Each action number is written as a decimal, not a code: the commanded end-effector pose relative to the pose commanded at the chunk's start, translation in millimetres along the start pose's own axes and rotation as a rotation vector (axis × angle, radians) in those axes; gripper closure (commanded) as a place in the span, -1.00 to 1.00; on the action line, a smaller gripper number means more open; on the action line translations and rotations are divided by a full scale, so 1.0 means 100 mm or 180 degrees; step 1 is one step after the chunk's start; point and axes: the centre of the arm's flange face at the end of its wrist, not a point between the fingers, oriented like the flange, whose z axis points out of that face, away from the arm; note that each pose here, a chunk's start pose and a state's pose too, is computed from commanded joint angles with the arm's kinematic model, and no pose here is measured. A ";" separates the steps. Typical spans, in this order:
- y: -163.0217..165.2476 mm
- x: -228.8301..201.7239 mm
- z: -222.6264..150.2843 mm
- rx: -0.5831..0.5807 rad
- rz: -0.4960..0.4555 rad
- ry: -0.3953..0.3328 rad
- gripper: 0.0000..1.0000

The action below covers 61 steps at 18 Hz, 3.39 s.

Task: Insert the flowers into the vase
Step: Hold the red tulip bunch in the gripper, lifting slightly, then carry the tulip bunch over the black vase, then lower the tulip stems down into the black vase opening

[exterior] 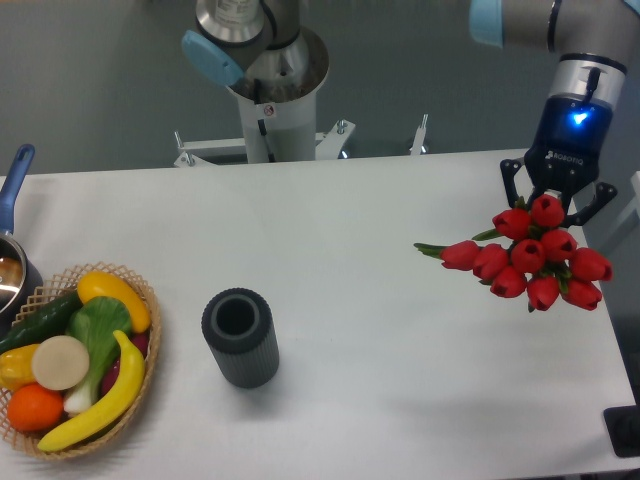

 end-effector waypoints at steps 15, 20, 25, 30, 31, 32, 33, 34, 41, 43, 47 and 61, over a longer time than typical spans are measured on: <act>-0.18 0.12 0.12 0.0154 -0.0309 0.0116 0.90; -0.34 0.31 0.39 0.0174 -0.0161 0.0257 0.90; -0.59 0.64 0.67 0.0731 -0.0129 0.0708 0.89; -0.51 1.06 1.06 0.1213 0.0020 0.1137 0.91; -0.46 1.12 1.11 0.1377 0.0066 0.1199 0.91; -0.43 1.17 1.17 0.1544 0.0096 0.1262 0.91; -0.45 1.24 1.23 0.1635 0.0132 0.1324 0.91; -0.47 1.29 1.26 0.1655 0.0138 0.1357 0.91; -0.81 1.76 1.46 0.1704 0.0267 0.1641 0.89; -0.83 1.76 1.45 0.1773 0.0253 0.1661 0.89; -1.00 1.83 1.30 0.1876 0.0240 0.1697 0.88; -1.03 2.19 1.42 0.1739 0.0041 0.1915 0.86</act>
